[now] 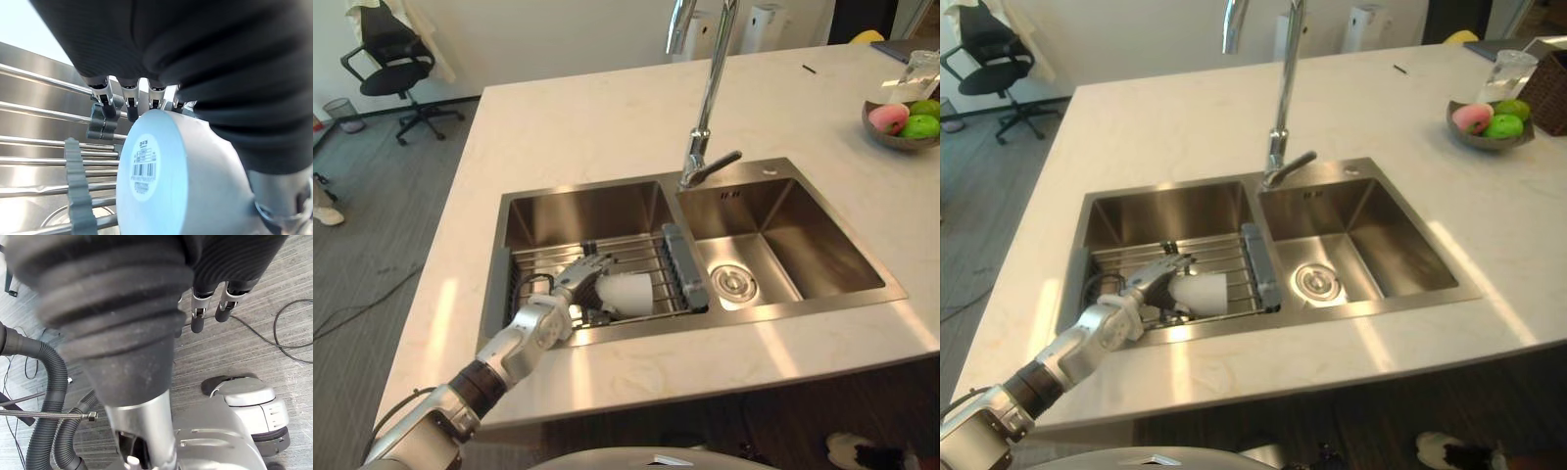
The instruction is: Walk over to the sink, pick up the cup, carry it to the dishwasher, place the cup inside the dishwasher, then close the dishwasher door
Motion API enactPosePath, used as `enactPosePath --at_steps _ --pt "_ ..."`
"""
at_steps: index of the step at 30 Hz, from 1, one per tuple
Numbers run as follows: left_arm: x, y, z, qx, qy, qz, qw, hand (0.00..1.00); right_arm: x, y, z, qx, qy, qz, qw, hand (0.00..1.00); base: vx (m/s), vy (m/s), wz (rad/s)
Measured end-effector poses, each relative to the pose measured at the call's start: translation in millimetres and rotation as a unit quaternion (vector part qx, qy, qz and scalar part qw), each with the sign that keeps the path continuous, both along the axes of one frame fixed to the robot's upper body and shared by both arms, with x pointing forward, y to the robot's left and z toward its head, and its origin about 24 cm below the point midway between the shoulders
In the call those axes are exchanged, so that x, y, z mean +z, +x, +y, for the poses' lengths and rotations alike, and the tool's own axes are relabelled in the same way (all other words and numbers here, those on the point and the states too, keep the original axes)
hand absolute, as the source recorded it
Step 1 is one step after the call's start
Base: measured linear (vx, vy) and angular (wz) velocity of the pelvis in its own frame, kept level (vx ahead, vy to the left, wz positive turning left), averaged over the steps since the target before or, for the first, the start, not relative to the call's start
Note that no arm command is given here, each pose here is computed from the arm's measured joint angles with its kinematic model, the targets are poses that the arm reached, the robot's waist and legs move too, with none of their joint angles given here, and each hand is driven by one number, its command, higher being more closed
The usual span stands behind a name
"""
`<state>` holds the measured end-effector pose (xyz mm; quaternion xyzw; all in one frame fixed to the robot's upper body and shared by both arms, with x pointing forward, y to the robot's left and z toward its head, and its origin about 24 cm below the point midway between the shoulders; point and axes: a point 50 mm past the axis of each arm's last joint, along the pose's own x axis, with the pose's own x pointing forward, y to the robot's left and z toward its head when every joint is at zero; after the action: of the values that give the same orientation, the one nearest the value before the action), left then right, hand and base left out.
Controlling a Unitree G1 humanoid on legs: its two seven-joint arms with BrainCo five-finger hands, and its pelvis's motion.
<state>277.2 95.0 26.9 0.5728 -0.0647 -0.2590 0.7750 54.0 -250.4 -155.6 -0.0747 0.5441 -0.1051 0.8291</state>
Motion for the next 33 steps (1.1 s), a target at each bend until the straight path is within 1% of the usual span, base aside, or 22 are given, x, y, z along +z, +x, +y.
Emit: enactPosePath --at_steps 8,12,18,24,33 --pt "3 -5 -6 -0.038 0.027 -0.028 0.998 0.0 1 0 -1 0.003 -0.002 -0.004 1.0 0.0 0.0 -0.001 0.02" --pt "16 -13 -14 -0.078 0.037 -0.058 0.995 0.0 1 1 -1 0.008 -0.003 -0.004 1.0 0.0 0.0 0.0 0.05" --pt "23 -24 -28 -0.132 0.048 -0.06 0.988 0.0 2 4 -2 0.025 -0.007 -0.007 1.0 0.0 0.0 0.0 0.0" --pt "28 -20 -29 -0.148 0.078 -0.057 0.984 0.0 3 4 -4 0.028 -0.009 -0.007 1.0 0.0 0.0 0.0 0.0" --pt "26 -17 -26 -0.134 0.079 -0.046 0.987 0.0 3 3 -6 0.02 -0.006 -0.012 1.0 0.0 0.0 -0.001 -0.01"
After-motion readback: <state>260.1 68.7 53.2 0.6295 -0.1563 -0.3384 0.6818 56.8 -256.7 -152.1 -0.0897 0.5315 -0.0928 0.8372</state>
